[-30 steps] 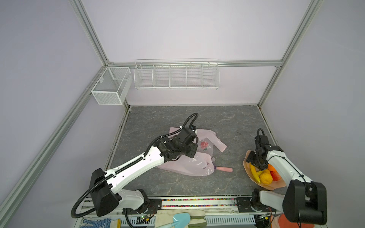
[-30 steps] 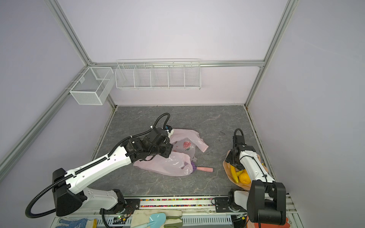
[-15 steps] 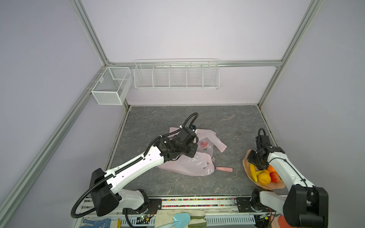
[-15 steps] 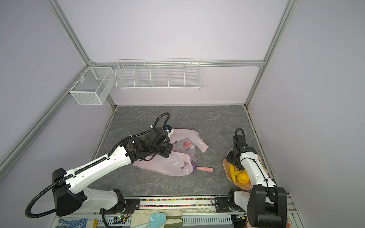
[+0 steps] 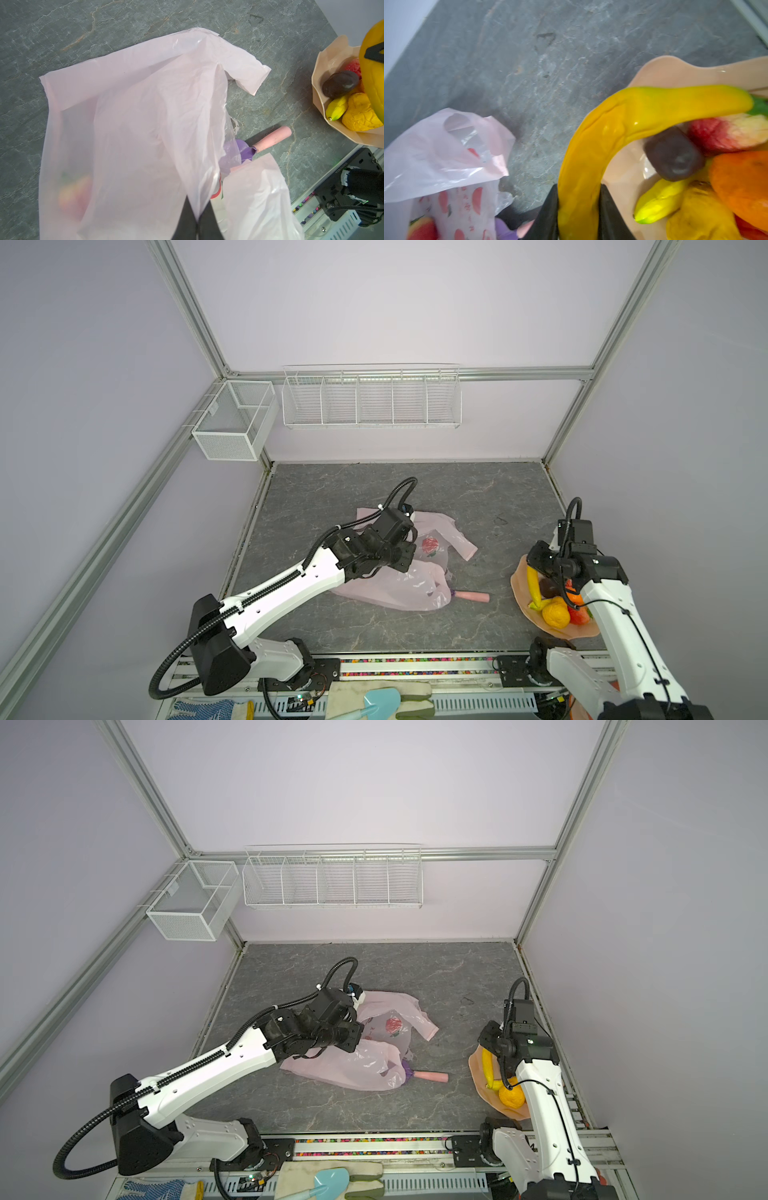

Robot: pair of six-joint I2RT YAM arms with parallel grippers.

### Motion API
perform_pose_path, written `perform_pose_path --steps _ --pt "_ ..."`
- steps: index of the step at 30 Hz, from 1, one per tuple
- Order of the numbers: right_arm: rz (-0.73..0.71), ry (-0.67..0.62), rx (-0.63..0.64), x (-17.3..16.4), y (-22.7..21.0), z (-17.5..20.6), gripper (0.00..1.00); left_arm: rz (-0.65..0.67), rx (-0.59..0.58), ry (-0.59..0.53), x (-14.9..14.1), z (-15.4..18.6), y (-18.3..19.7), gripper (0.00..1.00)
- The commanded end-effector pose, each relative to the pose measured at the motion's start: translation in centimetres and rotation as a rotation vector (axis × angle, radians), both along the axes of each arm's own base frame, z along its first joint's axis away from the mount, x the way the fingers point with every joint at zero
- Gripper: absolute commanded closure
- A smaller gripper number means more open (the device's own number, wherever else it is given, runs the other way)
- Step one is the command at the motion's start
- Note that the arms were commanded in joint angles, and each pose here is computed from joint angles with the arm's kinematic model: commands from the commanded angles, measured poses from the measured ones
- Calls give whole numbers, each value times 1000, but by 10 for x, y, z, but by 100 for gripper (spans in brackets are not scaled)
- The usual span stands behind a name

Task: Place the fruits into the plastic bag
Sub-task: Pick up the fruit from the plate, then place the fruit in the plastic bag.

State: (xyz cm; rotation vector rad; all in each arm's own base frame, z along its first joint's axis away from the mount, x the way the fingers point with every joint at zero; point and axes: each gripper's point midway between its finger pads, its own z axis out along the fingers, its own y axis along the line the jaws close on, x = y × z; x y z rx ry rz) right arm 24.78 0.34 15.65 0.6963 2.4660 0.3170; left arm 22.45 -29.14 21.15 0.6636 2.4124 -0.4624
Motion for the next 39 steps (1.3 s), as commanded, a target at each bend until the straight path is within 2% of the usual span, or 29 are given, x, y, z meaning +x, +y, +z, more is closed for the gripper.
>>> perform_pose_path --steps 1,8,12,21,30,39 --pt "223 -150 69 11 40 22 80 -7 -26 -2 1 10 -7 100" --pt "544 -243 26 1 94 35 80 -11 -27 3 2 10 -10 100" --pt "761 -298 -39 -10 130 35 81 -15 -25 11 2 10 -12 100" --pt "1130 -321 -176 -29 180 20 84 -20 -23 9 4 13 -15 100" --pt "1317 -207 -217 -44 207 -10 86 -8 -17 3 6 17 -14 100" --pt "1375 -146 -231 -39 230 -32 87 -19 -36 -5 6 24 -17 100"
